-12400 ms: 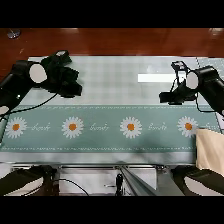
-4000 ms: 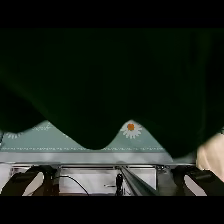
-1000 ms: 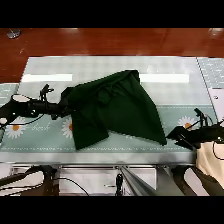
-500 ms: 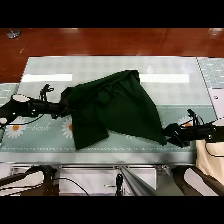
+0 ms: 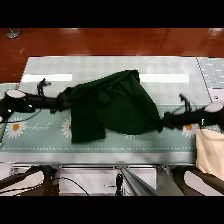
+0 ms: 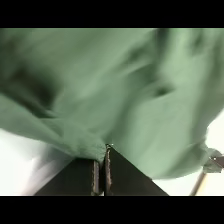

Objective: Fold the shirts.

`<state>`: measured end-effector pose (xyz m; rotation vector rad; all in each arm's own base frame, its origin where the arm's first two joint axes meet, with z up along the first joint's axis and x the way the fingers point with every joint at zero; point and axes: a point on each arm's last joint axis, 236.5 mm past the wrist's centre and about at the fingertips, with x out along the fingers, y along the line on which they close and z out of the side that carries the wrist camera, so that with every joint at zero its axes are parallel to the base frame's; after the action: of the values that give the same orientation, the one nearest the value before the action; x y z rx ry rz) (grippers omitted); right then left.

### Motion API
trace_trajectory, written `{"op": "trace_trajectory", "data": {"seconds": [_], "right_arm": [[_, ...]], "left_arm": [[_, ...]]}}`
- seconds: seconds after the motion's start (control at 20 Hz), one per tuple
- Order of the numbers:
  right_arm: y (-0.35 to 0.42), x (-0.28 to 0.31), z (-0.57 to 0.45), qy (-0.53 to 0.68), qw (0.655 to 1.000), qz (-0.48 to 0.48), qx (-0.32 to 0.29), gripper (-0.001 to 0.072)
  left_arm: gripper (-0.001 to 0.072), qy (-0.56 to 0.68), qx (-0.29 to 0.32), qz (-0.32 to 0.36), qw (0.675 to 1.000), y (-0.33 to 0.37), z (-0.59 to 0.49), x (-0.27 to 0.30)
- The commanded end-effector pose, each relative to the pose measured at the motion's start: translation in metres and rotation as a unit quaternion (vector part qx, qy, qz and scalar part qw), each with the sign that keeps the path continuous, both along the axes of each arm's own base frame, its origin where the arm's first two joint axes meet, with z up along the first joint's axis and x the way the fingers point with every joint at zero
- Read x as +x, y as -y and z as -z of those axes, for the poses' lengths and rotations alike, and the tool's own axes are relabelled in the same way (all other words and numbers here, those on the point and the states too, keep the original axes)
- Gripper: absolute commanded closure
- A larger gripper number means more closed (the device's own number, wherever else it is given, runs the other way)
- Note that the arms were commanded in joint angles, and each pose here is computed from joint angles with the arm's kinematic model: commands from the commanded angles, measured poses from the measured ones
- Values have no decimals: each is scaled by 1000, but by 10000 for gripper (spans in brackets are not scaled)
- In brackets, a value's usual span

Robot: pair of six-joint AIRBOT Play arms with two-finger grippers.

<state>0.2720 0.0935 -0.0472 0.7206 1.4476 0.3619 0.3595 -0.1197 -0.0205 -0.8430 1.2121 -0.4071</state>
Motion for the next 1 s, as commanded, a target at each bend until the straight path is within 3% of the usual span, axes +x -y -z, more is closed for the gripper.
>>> {"op": "trace_trajectory", "data": {"seconds": [0.0, 0.1, 0.2, 0.4, 0.6, 0.75, 0.95], "right_arm": [[4, 84, -121, 146, 989, -11, -18, 694], [13, 129, -249, 300, 953, 2, -46, 694], [21, 130, -366, 425, 901, 14, -86, 694], [13, 41, -502, 567, 809, 0, -153, 694], [24, -48, -533, 615, 755, 35, -226, 694], [32, -95, -540, 627, 732, 61, -262, 694], [30, -124, -523, 604, 748, 55, -271, 694]], "left_arm": [[679, 187, -40, -19, 981, 5, -145, 59], [680, 344, -28, -37, 938, -2, -277, 80], [680, 481, 1, -58, 875, -13, -398, 68], [680, 618, 91, -95, 775, -35, -541, -9], [680, 675, 222, -146, 688, -59, -592, -105], [679, 677, 302, -143, 655, -58, -589, -175], [679, 625, 384, -147, 664, -74, -555, -217]]}}
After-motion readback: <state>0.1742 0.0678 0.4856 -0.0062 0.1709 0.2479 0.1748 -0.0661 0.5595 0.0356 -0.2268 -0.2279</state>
